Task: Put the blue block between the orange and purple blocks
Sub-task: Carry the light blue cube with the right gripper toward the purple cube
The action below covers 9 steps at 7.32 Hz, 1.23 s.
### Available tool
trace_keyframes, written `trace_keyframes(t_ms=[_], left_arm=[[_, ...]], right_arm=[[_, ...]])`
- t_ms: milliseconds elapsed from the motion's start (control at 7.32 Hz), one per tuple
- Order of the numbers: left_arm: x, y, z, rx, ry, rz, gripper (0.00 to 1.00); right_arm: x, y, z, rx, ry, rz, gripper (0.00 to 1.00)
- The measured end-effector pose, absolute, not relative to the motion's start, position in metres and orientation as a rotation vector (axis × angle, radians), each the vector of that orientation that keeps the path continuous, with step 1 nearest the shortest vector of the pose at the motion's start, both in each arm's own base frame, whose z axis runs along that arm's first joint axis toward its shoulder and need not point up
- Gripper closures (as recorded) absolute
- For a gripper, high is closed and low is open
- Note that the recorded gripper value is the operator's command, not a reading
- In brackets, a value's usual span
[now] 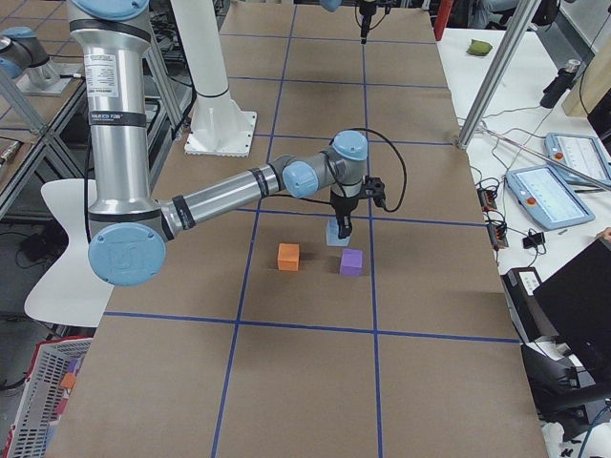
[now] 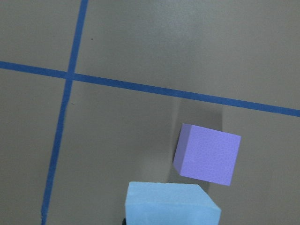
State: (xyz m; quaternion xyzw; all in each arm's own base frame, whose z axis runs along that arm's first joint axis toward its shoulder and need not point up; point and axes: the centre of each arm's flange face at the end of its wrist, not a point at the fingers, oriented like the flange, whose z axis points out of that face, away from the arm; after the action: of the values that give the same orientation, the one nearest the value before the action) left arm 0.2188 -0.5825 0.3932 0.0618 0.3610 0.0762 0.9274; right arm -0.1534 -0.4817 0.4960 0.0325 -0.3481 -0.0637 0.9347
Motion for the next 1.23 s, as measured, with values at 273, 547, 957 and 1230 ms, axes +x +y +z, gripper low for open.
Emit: trace_keyframes(t_ms=[273, 547, 957, 1230], left_arm=[[0.219, -0.583, 0.393, 0.127, 0.74, 0.156, 0.0], [0.219, -0.583, 0.393, 0.127, 0.74, 0.156, 0.0], [0.219, -0.583, 0.393, 0.126, 0.739, 0.157, 0.0], [0.219, -0.583, 0.394, 0.126, 0.738, 0.157, 0.0]], right_arm=[[-0.155, -0.484, 0.513, 0.04, -0.7, -0.121, 1.0], [-0.169, -0.481, 0.527, 0.006, -0.689, -0.134, 1.0], [-0.198, -0.474, 0.536, -0.029, -0.678, -0.171, 1.0], [-0.207, -0.473, 0.546, -0.051, -0.668, -0.18, 1.0]])
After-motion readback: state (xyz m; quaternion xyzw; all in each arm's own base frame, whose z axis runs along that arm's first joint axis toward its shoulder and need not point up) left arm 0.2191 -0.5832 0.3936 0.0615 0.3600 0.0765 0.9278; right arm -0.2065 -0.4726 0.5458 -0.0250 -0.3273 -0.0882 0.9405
